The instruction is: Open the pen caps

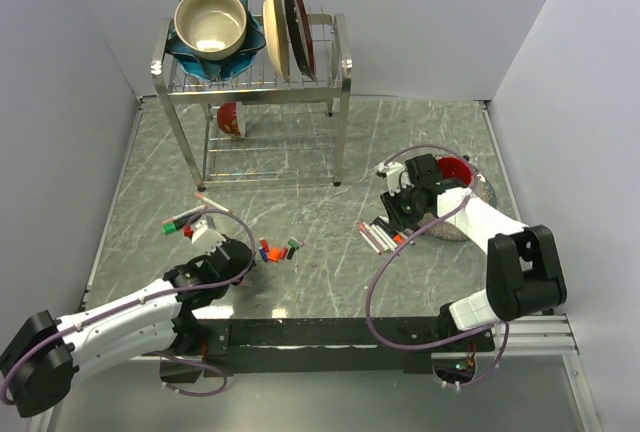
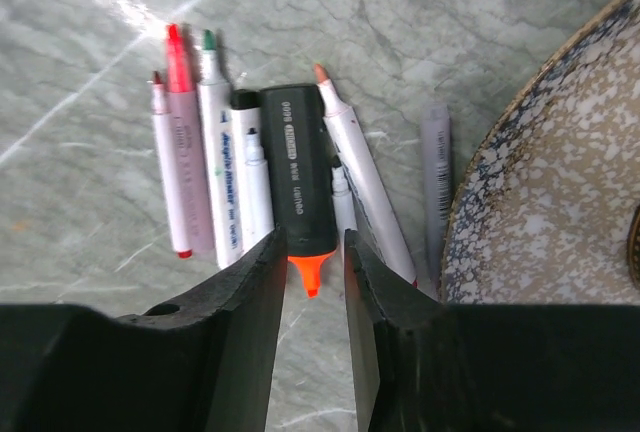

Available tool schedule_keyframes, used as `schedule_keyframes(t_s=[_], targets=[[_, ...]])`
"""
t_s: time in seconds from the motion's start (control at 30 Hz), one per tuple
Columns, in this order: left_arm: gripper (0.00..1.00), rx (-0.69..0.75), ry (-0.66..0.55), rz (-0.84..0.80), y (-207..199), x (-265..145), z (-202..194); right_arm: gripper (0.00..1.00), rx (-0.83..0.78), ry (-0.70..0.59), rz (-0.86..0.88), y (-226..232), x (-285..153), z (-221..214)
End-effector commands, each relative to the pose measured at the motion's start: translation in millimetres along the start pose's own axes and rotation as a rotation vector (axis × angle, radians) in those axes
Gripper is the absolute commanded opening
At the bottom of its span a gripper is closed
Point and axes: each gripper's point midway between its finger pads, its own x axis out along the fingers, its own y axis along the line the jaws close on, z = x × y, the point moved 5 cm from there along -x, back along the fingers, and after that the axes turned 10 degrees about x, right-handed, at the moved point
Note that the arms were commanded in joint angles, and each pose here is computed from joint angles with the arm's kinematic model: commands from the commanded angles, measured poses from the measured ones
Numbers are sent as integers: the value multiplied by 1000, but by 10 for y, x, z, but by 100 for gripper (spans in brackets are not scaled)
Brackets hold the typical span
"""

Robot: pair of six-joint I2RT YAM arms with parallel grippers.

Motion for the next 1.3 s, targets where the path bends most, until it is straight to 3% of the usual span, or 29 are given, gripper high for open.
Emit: schedule_keyframes(t_s=[0.0,0.13,0.2,0.33,0.47,0.73,0.87,1.1,1.27], targets=[[9,-14,-5,17,-46,49,34,38,-47,-124,54,66,-275,267],[16,7,10,36,-73,116,27,38,-53,-149,80,101,-336,287],[27,15,20,54,-81,152,18,38,-53,-151,85,106,-347,294],[32,28,40,80,-86,185,-3,39,-59,-166,94,124,-384,312],[56,34,15,82,-143,165,94,39,-65,-178,107,151,-417,321],[67,34,-81,119,-147,115,483,39,-85,-214,122,199,-512,354],[78,-44,-148,146,-51,159,816,39,-94,-231,131,224,-558,367],[81,-179,-165,156,12,362,1269,39,-109,-270,153,280,-661,392],[70,-165,-77,280,-8,658,1389,39,-117,-281,164,308,-687,400]])
